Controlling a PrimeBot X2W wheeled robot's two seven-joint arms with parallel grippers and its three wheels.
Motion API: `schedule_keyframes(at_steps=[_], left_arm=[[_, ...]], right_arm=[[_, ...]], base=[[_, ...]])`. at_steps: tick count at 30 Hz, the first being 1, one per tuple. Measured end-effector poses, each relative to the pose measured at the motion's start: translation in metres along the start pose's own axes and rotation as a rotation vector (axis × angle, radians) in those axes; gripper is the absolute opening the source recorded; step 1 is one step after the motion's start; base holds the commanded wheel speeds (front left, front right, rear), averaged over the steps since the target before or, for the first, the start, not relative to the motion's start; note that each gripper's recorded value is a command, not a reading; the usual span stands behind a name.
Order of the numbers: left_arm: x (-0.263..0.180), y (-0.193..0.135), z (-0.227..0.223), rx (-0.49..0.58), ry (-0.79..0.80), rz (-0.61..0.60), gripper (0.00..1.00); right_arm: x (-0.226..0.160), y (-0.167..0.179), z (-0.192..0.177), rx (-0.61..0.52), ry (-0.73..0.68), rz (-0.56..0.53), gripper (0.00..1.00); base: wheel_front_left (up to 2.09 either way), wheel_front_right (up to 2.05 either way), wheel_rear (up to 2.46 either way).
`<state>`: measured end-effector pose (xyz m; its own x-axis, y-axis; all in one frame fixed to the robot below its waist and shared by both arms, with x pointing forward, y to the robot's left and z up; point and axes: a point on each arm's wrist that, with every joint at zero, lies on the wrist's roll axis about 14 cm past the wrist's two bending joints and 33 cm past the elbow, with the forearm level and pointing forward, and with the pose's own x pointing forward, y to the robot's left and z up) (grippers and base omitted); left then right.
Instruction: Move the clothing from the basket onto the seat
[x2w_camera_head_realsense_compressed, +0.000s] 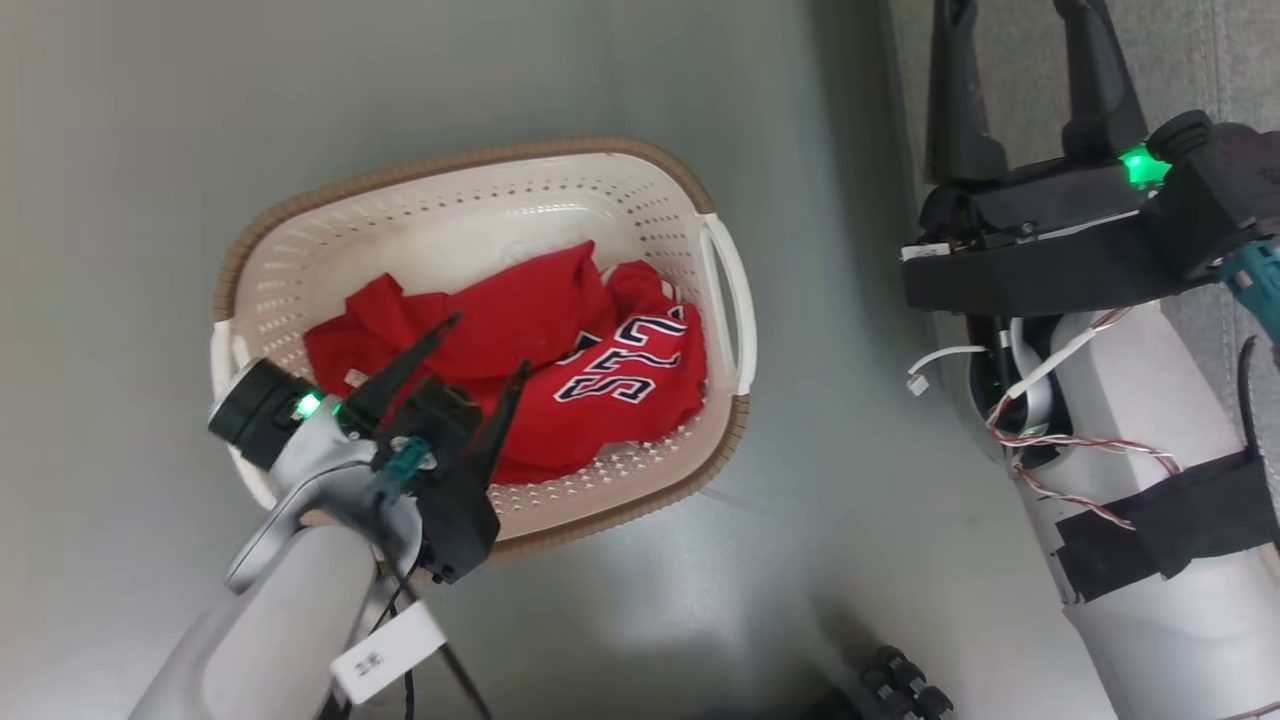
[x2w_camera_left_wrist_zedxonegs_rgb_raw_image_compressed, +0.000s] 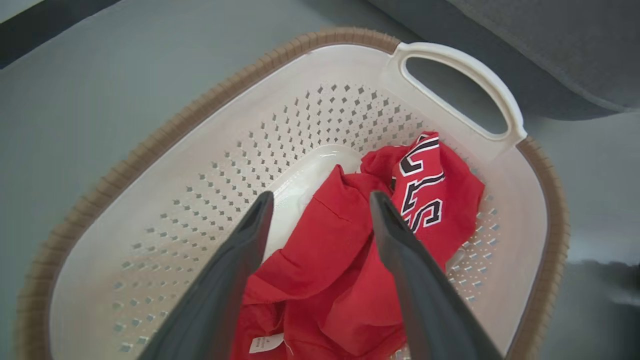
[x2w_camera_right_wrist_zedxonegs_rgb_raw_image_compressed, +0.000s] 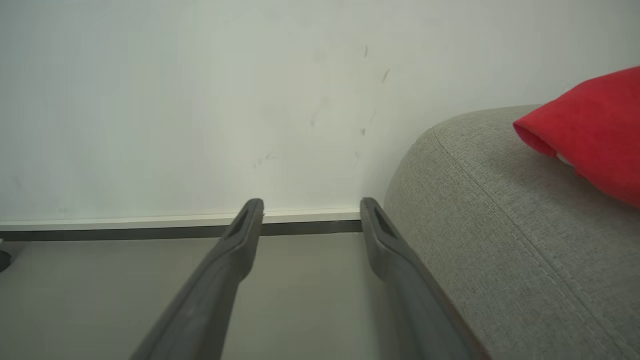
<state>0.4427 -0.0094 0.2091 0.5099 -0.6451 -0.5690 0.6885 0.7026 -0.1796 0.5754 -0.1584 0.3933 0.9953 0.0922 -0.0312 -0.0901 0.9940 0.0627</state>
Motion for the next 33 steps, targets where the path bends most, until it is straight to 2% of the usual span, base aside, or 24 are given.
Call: schedule_keyframes(at_steps=[5, 13, 33], left_arm=[[0.017, -0.016, -0.006, 0.05, 0.04, -0.074, 1.0], [0.029, -0.042, -0.033, 0.072, 0.128, -0.167, 1.0], [0.059, -0.052, -0.084, 0.036, 0.265, -0.23, 1.0]], right_arm=[[-0.004, -0.006, -0.009, -0.006, 0.025, -0.015, 1.0], [-0.003, -0.012, -0.015, -0.018, 0.04, -0.025, 1.0], [-0.011, -0.025, -0.036, -0.056, 0.094, -0.041, 1.0]], base=[[0.0, 0.0, 0.0], [0.0, 0.0, 0.0], [0.0, 0.0, 0.0]])
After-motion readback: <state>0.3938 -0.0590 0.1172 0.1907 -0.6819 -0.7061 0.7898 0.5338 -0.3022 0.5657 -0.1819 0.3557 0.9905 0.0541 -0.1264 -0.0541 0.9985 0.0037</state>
